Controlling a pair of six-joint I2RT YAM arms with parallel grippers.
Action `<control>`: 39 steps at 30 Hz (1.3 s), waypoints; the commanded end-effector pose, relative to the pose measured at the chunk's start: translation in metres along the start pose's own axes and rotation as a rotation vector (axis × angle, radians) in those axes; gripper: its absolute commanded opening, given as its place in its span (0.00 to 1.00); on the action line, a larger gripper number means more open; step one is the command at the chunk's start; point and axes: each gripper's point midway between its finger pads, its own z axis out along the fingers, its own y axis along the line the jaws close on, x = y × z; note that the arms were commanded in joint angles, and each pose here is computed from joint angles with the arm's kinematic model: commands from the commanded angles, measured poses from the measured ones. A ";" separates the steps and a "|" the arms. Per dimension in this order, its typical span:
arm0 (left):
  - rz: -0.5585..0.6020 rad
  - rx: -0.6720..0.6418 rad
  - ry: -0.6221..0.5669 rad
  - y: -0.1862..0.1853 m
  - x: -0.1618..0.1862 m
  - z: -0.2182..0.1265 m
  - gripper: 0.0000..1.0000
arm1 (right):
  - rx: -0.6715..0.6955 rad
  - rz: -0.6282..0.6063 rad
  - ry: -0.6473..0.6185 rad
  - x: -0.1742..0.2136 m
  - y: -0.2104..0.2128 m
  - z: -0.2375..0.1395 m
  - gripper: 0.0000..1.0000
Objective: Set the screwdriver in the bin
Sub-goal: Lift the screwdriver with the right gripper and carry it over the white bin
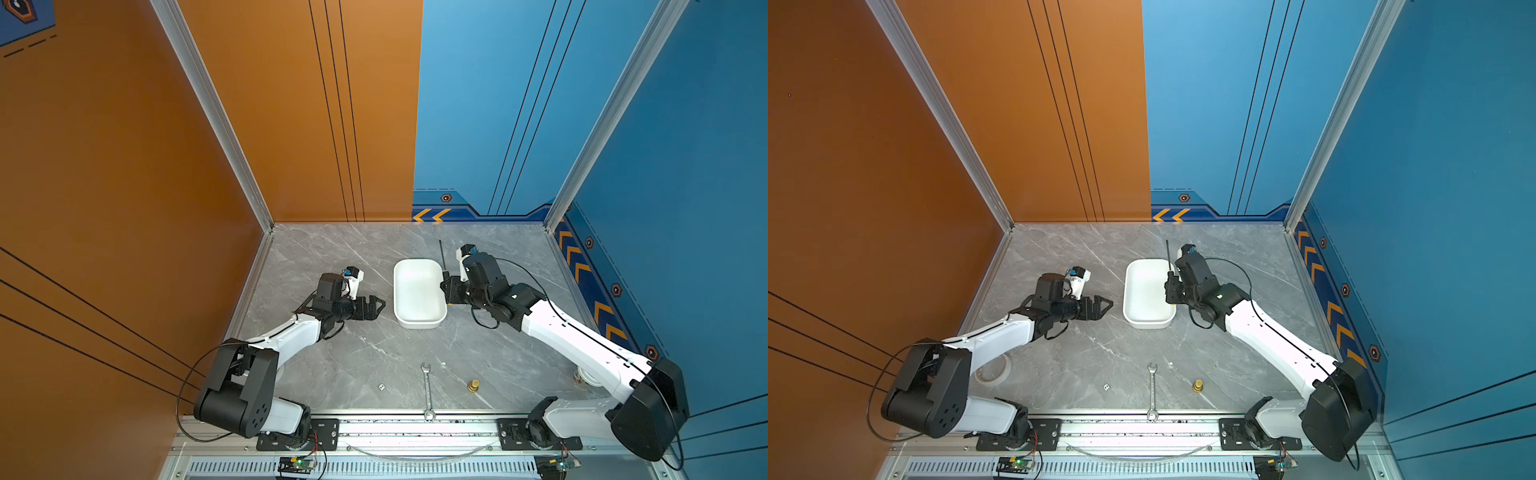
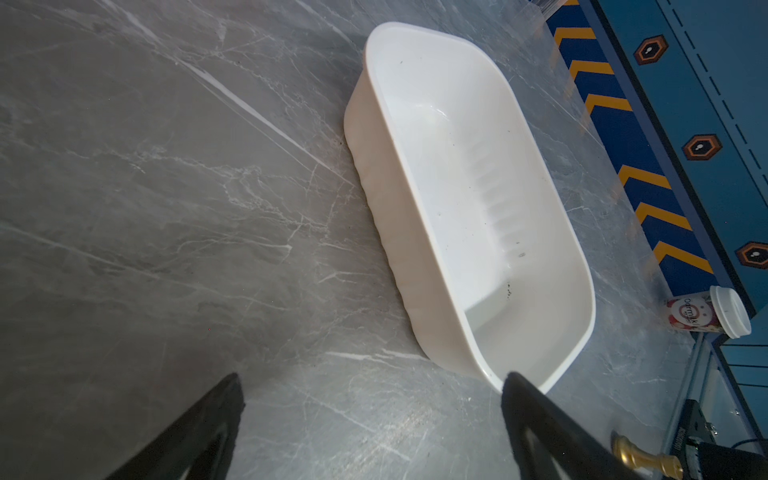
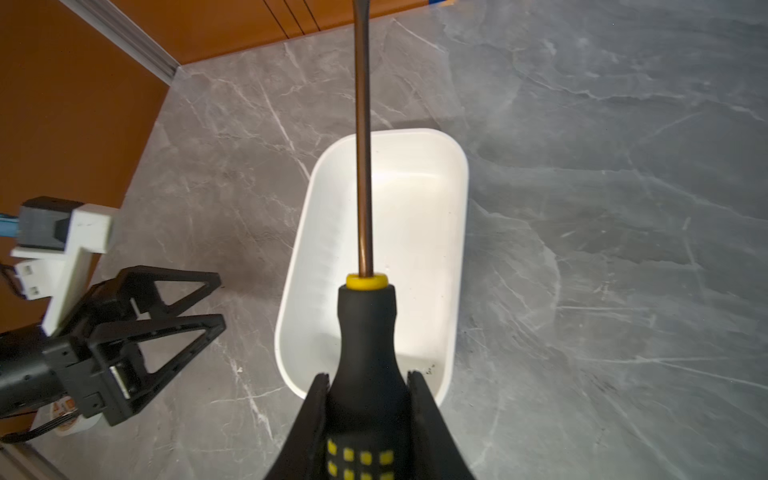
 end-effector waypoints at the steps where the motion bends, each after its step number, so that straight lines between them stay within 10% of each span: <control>1: 0.025 0.003 -0.008 -0.004 -0.006 0.000 0.98 | 0.041 0.002 -0.022 -0.008 0.012 0.012 0.00; 39: 0.033 -0.019 -0.007 0.000 -0.002 -0.005 0.98 | 0.419 0.069 0.254 0.062 -0.014 0.133 0.00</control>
